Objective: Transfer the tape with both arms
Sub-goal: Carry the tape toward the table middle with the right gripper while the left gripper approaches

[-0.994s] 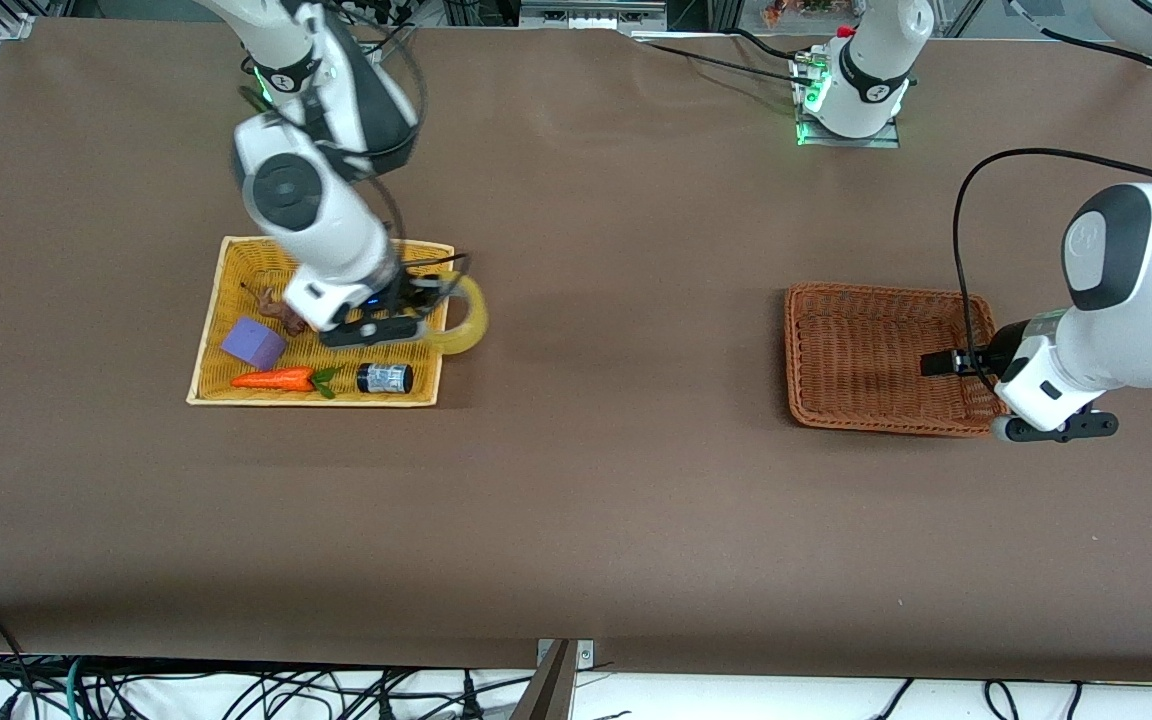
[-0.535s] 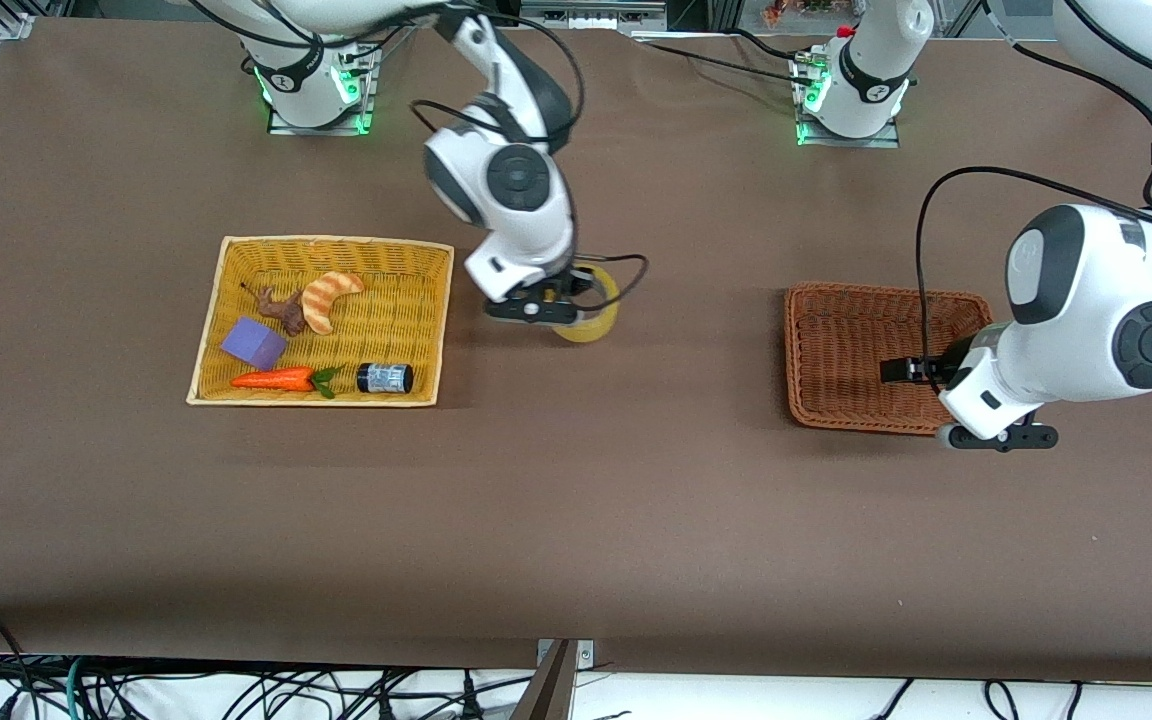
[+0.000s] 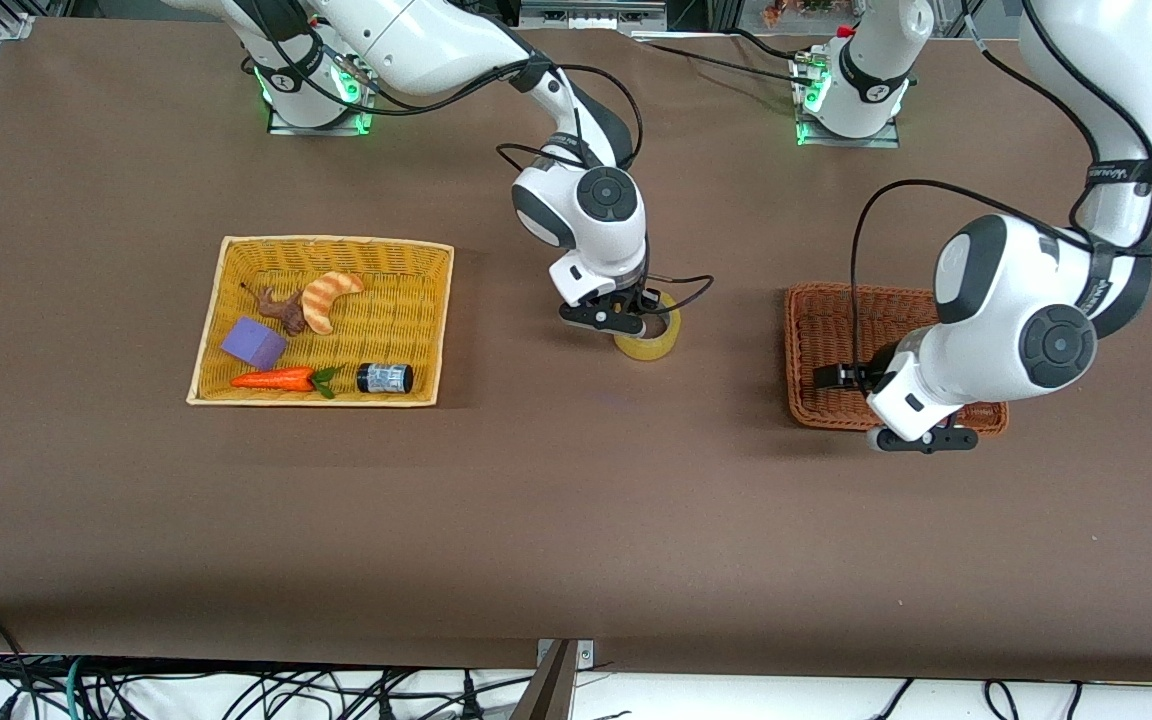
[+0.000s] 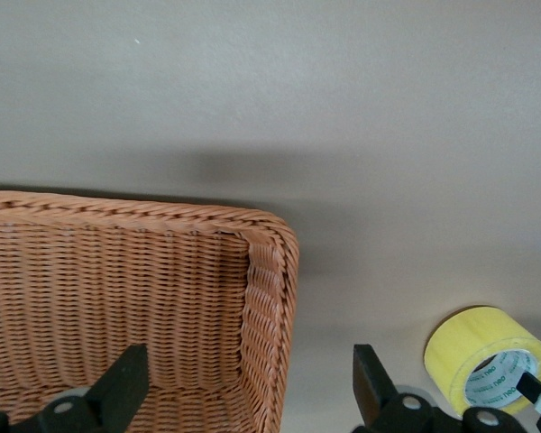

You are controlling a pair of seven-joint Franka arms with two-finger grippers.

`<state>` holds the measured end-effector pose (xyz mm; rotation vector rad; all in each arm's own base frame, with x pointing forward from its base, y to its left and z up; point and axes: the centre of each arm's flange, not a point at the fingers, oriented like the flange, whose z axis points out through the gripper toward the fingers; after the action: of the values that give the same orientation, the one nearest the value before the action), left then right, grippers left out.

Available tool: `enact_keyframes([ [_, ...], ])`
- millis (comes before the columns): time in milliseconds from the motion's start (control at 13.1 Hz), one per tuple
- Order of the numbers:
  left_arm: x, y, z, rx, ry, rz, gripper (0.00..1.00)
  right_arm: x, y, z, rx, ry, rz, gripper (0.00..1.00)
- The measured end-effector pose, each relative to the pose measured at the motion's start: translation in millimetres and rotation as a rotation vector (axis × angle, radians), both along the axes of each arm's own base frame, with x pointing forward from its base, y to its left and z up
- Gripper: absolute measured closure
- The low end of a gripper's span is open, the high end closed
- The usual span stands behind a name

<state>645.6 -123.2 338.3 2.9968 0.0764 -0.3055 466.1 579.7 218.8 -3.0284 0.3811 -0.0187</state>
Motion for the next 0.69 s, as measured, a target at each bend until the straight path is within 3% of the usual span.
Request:
enact_keyframes([
  [153,-6.2,-9.7,-7.9,0.0,0.018,0.019,0.0,1.4,-0.5,-0.2,0.003,-0.003,-0.005,0.74],
  [459,-37.7,-96.2,-10.3,0.11,-0.011,0.043,0.0,29.6,-15.7,38.3,0.003,-0.021,-0.039,0.31],
  [688,-70.0,-143.7,-37.0,0.074,-0.044,0.067,0.0,73.8,-74.6,120.0,-0.023,-0.033,0.045,0.0],
])
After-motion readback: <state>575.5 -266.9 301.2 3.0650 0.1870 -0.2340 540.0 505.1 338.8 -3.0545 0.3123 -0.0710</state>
